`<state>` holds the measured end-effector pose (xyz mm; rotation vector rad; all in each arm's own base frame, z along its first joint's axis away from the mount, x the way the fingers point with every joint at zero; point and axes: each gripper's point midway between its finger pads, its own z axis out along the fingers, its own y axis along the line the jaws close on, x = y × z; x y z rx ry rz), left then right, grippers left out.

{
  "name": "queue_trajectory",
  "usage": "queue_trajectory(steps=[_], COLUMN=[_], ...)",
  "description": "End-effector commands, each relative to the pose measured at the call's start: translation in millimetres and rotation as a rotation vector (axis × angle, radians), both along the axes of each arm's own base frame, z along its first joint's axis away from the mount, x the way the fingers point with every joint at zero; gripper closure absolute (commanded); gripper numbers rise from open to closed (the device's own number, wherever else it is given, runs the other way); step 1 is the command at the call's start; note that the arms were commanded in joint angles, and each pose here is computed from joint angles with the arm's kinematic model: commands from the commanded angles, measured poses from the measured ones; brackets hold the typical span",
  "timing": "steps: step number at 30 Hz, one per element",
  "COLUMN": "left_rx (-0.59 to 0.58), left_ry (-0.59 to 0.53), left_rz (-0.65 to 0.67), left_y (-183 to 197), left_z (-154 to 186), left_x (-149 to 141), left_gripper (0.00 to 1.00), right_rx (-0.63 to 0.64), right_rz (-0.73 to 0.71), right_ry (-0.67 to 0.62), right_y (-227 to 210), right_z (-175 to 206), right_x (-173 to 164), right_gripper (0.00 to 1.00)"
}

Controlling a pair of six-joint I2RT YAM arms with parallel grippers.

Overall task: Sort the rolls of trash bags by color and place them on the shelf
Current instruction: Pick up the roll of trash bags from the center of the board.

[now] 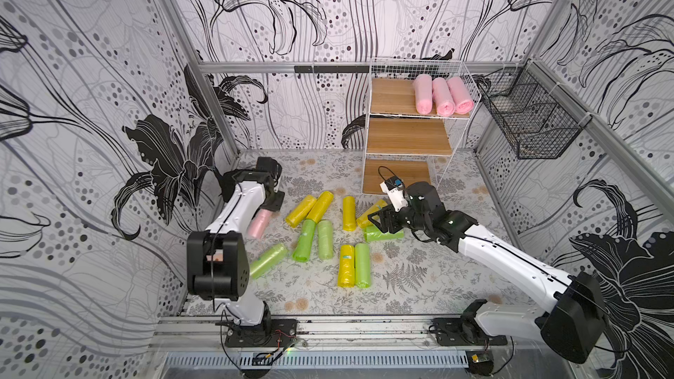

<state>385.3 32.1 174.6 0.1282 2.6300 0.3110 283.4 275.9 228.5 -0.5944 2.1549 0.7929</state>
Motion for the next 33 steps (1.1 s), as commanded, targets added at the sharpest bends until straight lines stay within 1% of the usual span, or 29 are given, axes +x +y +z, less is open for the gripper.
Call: queue_trajectory(steps=[1,3,4,6,8,9,12,13,15,16,18,21,24,29,33], left_rx=[-0.206,-0.422,-0.527,-0.776,-1.017,-1.152,-1.462,-1.522,-1.614,-1.646,-1.745,-1.877,-1.961,-2.079,-2.123], left_ry=[-0.372,-0.565,-0.641,-0.789,-0.884,-0.909,-0.941,-0.94,-0.943,-0.943,-0.924,-0.905,-0.889,-0.83,-0.785], left_rz=[0.05,0.046,0.04,0.046,0.06,0.087,0.129,0.14,0.151,0.156,0.157,0.196,0.233,0.227,0.211], left_y=[-22,-46,-56,-74,-86,-90,-102,-107,-120,-125,-138,-142,-146,-158,-170], left_z=[110,160,179,215,238,244,257,258,260,259,259,252,245,243,245], left_x=[9,4,1,-8,-14,-17,-24,-26,-32,-34,-39,-42,-44,-44,-44], left_gripper=[0.7,0.72,0.72,0.74,0.75,0.75,0.79,0.79,0.79,0.79,0.79,0.8,0.81,0.82,0.83], right_rx=[0.162,0.212,0.229,0.276,0.345,0.391,0.576,0.625,0.697,0.706,0.719,0.749,0.765,0.776,0.818], right_rz=[0.057,0.08,0.087,0.087,0.09,0.088,0.111,0.13,0.151,0.156,0.161,0.15,0.123,0.072,0.125], right_ry=[-0.04,-0.037,-0.041,-0.048,-0.049,-0.043,-0.002,0.022,0.057,0.055,0.031,0.011,-0.007,-0.044,-0.047], right_y=[22,31,33,36,41,45,59,65,77,82,89,89,84,75,80], right_z=[51,66,71,85,97,103,117,120,124,126,132,142,148,149,162], right_x=[1,1,2,4,6,8,12,12,13,11,7,5,7,10,6], right_gripper=[0.27,0.26,0.25,0.24,0.23,0.23,0.21,0.2,0.13,0.12,0.1,0.09,0.07,0.08,0.11])
